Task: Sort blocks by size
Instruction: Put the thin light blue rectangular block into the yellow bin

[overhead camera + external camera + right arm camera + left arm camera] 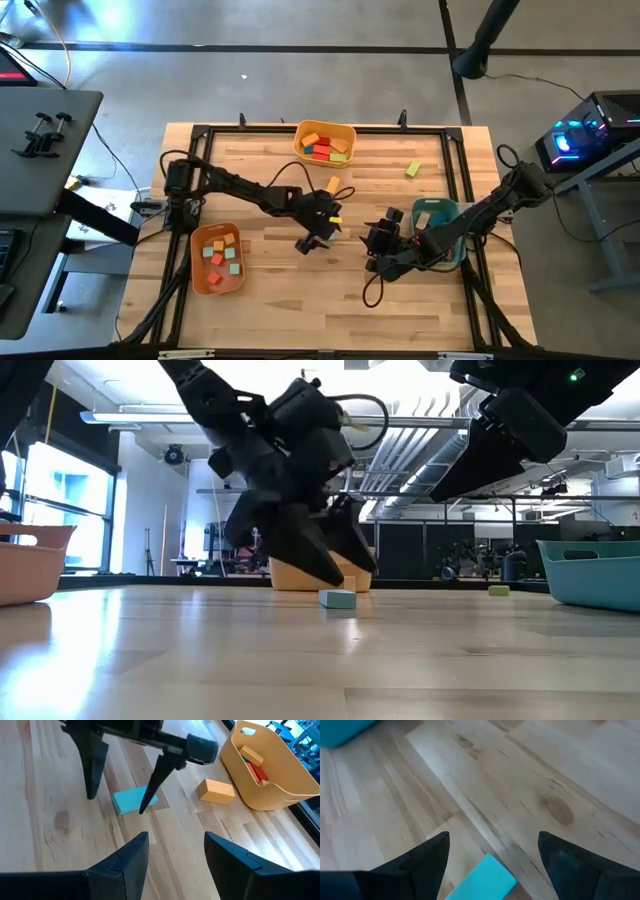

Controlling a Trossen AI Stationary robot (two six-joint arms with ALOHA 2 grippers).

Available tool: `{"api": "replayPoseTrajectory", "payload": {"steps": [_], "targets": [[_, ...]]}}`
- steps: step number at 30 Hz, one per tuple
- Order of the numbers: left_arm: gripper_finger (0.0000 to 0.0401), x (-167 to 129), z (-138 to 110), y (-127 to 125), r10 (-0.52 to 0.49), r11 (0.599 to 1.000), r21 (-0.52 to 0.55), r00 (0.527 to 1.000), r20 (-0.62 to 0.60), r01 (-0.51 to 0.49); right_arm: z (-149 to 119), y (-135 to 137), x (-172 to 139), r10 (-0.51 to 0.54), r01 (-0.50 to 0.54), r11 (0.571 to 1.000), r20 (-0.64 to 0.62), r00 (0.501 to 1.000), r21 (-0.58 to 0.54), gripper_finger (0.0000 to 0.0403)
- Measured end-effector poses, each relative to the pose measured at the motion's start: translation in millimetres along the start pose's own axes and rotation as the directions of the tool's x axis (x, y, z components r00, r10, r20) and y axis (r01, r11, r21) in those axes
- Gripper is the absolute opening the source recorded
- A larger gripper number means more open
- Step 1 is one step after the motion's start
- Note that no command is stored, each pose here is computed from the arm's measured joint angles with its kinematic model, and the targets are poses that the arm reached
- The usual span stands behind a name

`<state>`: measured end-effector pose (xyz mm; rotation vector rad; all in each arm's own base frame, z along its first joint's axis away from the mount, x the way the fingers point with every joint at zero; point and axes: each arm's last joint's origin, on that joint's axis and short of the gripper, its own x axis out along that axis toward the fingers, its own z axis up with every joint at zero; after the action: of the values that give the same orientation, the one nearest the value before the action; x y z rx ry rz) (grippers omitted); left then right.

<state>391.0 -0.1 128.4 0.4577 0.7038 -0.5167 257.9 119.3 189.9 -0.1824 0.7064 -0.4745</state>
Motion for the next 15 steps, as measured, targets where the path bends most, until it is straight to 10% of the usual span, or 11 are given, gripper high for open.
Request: {"api": "replayPoseTrajectory", "payload": {"steps": [15], "targets": [[0.0291,10.2,-28.3,9.1,-0.014,1.0,-0.026,0.996,-0.092,0.012,0.2,0.2,0.1,0.001,-0.001,1.0,0.002,1.0,0.003,0.0188]]}}
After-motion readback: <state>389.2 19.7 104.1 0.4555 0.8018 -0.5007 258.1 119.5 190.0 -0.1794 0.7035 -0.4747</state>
